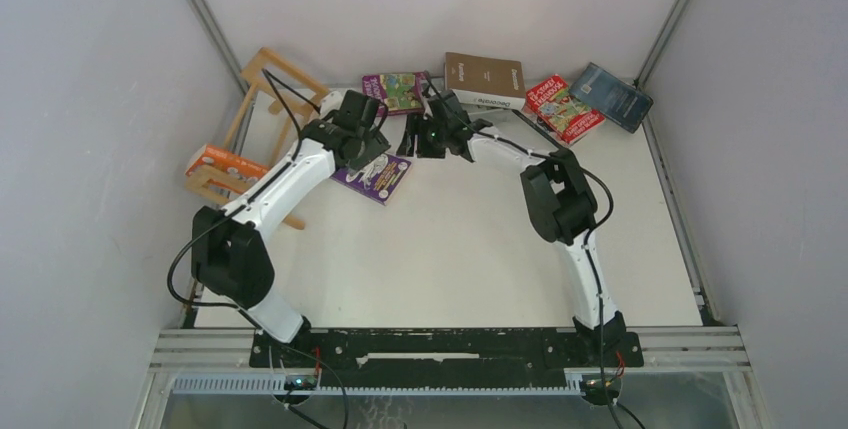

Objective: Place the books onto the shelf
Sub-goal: Adjust the book at the center of the board.

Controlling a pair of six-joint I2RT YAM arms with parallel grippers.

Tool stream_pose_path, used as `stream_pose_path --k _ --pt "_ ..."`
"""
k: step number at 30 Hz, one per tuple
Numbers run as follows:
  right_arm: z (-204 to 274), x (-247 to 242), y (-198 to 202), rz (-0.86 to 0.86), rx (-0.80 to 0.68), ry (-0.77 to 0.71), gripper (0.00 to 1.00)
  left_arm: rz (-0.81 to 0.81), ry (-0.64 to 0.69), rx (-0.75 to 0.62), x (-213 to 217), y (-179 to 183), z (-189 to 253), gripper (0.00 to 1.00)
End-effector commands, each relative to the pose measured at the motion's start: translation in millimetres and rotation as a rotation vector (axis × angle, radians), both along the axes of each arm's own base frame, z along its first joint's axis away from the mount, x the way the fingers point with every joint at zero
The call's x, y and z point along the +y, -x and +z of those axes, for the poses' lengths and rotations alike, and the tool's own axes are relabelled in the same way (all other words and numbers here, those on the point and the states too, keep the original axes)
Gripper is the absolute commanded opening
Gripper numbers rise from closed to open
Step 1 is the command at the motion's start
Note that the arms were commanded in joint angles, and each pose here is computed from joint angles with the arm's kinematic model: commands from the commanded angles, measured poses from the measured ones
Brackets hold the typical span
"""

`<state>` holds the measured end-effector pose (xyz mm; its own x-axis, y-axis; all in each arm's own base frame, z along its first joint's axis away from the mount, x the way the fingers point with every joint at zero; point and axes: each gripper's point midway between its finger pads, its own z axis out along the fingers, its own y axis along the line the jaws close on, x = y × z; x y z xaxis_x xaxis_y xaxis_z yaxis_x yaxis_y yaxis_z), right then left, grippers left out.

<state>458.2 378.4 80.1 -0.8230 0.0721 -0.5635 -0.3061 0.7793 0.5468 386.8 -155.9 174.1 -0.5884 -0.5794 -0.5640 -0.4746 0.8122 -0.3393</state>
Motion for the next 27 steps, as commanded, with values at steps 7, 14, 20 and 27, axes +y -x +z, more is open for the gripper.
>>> stream_pose_path --k 7,14,20,27 --pt "-4.0 -2.3 -37.9 0.048 -0.035 0.046 0.69 0.089 0.045 0.009 -0.1 -2.3 -33.8 0.64" --pt "-29.6 1.7 -28.3 0.111 0.009 0.05 0.69 0.173 0.031 0.033 3.6 3.8 -59.3 0.64" --pt "-34.8 8.6 -17.0 0.175 0.02 0.05 0.7 0.219 0.014 0.055 4.1 14.0 -84.0 0.64" --pt "-34.9 17.6 -1.0 0.211 0.021 0.06 0.7 0.244 -0.021 0.083 11.8 26.8 -111.0 0.65"
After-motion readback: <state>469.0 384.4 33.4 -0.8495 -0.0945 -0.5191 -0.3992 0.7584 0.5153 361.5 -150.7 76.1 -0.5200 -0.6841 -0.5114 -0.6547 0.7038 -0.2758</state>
